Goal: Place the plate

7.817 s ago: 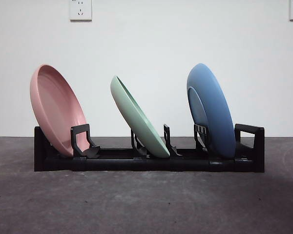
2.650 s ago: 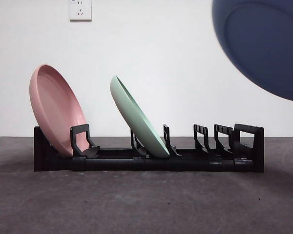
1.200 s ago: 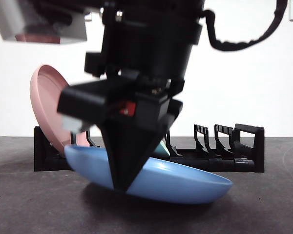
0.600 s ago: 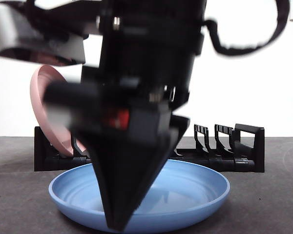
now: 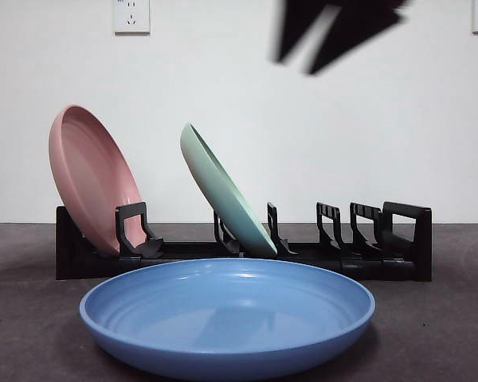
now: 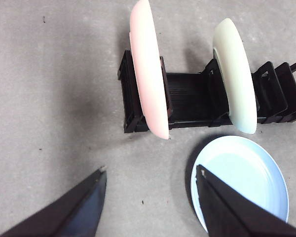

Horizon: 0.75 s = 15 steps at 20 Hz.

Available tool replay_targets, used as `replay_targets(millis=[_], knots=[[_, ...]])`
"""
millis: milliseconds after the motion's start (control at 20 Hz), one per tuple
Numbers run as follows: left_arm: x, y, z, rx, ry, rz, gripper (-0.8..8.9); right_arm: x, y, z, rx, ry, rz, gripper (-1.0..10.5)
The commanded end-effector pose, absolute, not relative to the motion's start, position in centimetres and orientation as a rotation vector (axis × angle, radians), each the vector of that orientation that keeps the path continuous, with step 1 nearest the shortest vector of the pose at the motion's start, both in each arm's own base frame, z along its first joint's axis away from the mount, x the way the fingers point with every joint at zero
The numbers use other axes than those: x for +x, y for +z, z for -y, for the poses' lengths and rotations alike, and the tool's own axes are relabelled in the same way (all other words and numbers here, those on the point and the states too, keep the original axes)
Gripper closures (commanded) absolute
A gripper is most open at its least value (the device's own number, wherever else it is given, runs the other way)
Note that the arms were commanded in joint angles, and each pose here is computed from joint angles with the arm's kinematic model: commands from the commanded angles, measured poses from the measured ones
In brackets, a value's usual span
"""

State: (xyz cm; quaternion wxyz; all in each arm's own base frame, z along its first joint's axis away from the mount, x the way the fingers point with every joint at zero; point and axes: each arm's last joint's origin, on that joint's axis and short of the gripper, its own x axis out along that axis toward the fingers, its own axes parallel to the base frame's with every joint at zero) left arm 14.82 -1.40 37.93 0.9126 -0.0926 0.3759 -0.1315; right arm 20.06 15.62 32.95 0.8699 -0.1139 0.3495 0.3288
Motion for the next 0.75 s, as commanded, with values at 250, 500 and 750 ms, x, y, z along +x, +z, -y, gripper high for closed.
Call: replay_targets(millis=[250,500,750], knots=[[15.4,38.7,1.4,-0.179,-0.276,-0.726,5.24,20.5,33.9,-5.2,-0.117,0.409,-0.789,7.0],[17.6,37.5,2.0,-0.203,-0.285,-0.817,5.22,15.0,31.7,-2.3,-0.100,0.307,-0.754,7.0],[21.3,36.7,3.1,-0.179,-0.288,-0.883,5.21,12.3,29.9,-2.0,-0.098,0.304,-0.738,7.0]])
